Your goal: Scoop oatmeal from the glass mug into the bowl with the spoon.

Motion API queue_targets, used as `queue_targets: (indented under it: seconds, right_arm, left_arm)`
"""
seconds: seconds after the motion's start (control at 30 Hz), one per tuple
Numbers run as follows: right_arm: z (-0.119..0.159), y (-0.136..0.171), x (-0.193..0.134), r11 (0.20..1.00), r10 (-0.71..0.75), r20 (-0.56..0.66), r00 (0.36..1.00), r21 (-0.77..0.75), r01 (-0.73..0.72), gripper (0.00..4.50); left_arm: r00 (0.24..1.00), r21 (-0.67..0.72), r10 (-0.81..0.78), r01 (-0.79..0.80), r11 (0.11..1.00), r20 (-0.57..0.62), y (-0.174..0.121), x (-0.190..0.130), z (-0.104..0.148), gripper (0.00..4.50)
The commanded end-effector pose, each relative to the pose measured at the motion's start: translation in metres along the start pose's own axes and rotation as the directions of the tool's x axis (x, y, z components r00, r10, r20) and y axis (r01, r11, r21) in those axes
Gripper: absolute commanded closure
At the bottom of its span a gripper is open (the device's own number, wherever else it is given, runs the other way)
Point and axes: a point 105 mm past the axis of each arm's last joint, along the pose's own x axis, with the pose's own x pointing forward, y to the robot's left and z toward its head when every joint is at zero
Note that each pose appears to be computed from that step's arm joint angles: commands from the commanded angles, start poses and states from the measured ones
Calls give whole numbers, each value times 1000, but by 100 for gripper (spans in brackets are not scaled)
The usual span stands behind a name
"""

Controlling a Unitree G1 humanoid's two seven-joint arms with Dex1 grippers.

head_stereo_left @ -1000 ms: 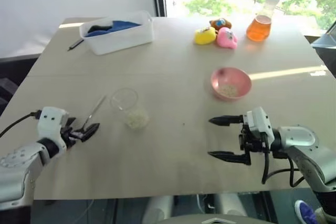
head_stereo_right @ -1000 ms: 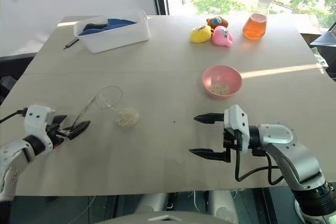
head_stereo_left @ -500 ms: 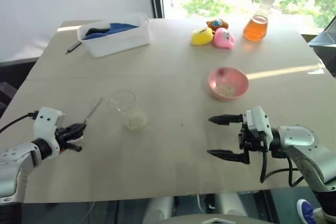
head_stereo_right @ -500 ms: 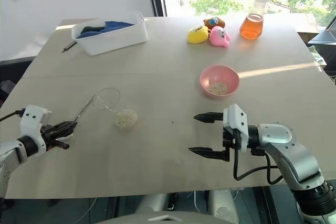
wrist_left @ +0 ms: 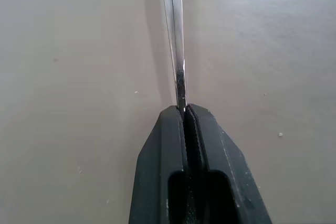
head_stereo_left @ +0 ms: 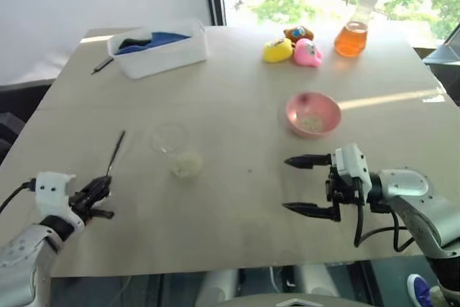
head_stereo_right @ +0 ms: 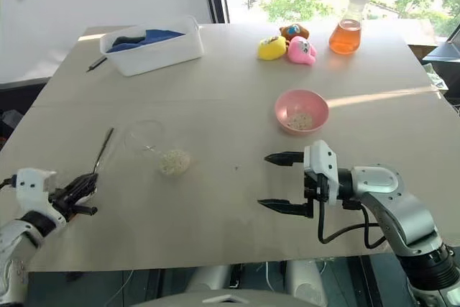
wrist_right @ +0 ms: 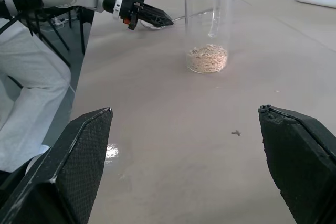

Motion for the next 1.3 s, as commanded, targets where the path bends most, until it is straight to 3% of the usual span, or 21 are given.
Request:
queue_targets:
  seconds: [0.03, 0.23, 0.37, 0.53, 0.67, 0.87, 1.3]
  right_arm:
    - [14, -2, 3, 999, 16, 29, 999, -38, -15, 0]
    - [30, -34, 5, 993, -109, 77, 991, -39, 113, 0]
    - [69, -71, 8, 956, -291, 216, 932, 24, 293, 0]
    - [127, -89, 26, 937, -350, 366, 862, 148, 317, 0]
    - [163, -92, 35, 930, -338, 446, 829, 296, 220, 0]
    - [179, -95, 41, 912, -328, 470, 819, 383, 146, 0]
    - [203, -82, 53, 945, -220, 508, 833, 323, 53, 0]
  left_arm:
    - [959, 85, 10, -36, 996, 285, -2, -6, 79, 444]
    - [889, 213, -40, -65, 975, 456, -19, 10, 155, 444]
    - [841, 342, -206, 26, 939, 500, -58, 23, 188, 444]
    - [758, 488, -443, 189, 852, 479, -124, 31, 212, 444]
    - [691, 593, -571, 252, 765, 443, -167, 30, 222, 444]
    - [611, 638, -689, 360, 680, 389, -199, 25, 226, 444]
    - [582, 696, -748, 391, 602, 320, -211, 27, 224, 444]
